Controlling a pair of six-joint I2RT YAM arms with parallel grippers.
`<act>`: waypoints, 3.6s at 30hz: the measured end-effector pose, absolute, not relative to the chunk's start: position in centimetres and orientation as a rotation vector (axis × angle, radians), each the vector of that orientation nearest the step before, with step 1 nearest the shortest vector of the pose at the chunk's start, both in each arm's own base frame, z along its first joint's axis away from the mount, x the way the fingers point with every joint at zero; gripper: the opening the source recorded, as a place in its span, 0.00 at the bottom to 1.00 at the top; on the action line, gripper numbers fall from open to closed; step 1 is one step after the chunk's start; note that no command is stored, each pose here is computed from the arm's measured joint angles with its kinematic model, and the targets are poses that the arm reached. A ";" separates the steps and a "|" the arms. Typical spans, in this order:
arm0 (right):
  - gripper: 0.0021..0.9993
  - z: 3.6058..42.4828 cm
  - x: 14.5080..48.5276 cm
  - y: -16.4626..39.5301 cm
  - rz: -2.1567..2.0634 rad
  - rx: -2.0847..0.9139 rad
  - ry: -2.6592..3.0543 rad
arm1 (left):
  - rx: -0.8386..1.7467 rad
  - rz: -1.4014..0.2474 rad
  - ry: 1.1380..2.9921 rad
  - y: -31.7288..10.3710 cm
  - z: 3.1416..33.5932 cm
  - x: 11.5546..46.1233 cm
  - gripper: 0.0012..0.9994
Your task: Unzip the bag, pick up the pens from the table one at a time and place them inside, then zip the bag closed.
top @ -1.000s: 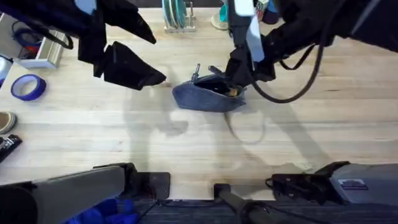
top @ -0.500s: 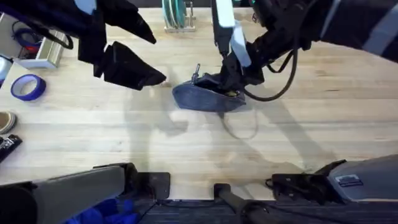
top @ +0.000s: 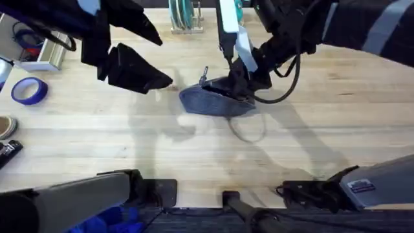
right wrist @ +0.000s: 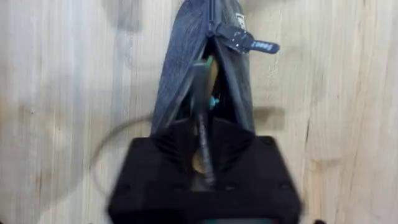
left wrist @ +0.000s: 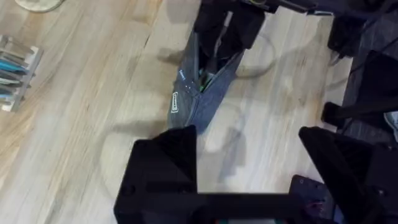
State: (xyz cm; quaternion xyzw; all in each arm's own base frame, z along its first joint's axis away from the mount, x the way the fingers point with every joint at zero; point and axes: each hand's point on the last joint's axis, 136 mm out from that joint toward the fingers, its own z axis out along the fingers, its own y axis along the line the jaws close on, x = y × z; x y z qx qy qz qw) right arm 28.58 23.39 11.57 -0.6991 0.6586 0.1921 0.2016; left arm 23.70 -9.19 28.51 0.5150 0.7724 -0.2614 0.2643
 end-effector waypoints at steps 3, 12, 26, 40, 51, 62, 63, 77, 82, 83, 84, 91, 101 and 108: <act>0.49 11.6 28.6 23.4 0.535 -1.952 1.837 | 1.392 -0.707 2.088 -9.2 28.5 23.7 1.00; 1.00 11.7 28.9 23.6 0.526 -1.949 1.821 | 1.392 -0.707 2.088 -9.2 28.5 23.7 1.00; 1.00 11.7 28.9 23.6 0.543 -1.904 1.879 | 1.392 -0.706 2.088 -9.2 28.5 23.7 1.00; 1.00 17.7 31.0 24.7 0.570 -1.575 2.029 | 1.392 -0.707 2.088 -9.2 28.5 23.7 1.00; 1.00 21.5 31.1 24.2 0.575 -1.356 2.108 | 1.392 -0.707 2.088 -9.2 28.5 23.7 1.00; 1.00 22.6 29.6 20.3 0.433 -1.098 2.348 | 1.392 -0.707 2.088 -9.2 28.5 23.7 1.00; 1.00 22.5 29.3 20.1 0.430 -1.089 2.367 | 1.392 -0.707 2.088 -9.2 28.5 23.7 1.00; 1.00 21.2 27.3 18.7 0.420 -1.070 2.508 | 1.392 -0.707 2.088 -9.2 28.5 23.7 1.00; 1.00 21.2 27.2 18.7 0.424 -1.054 2.517 | 1.392 -0.707 2.088 -9.2 28.5 23.7 1.00; 1.00 21.2 27.2 18.7 0.425 -1.052 2.519 | 1.392 -0.707 2.088 -9.2 28.5 23.7 1.00; 1.00 21.2 27.2 18.7 0.425 -1.050 2.519 | 1.392 -0.707 2.088 -9.2 28.5 23.7 1.00; 1.00 21.2 27.2 18.7 0.426 -1.046 2.521 | 1.392 -0.707 2.088 -9.2 28.5 23.7 1.00; 1.00 21.2 27.2 18.7 0.426 -1.046 2.521 | 1.392 -0.706 2.088 -9.2 28.5 23.7 1.00; 1.00 21.2 27.2 18.7 0.426 -1.045 2.522 | 1.410 -0.699 2.072 -9.2 28.5 23.7 1.00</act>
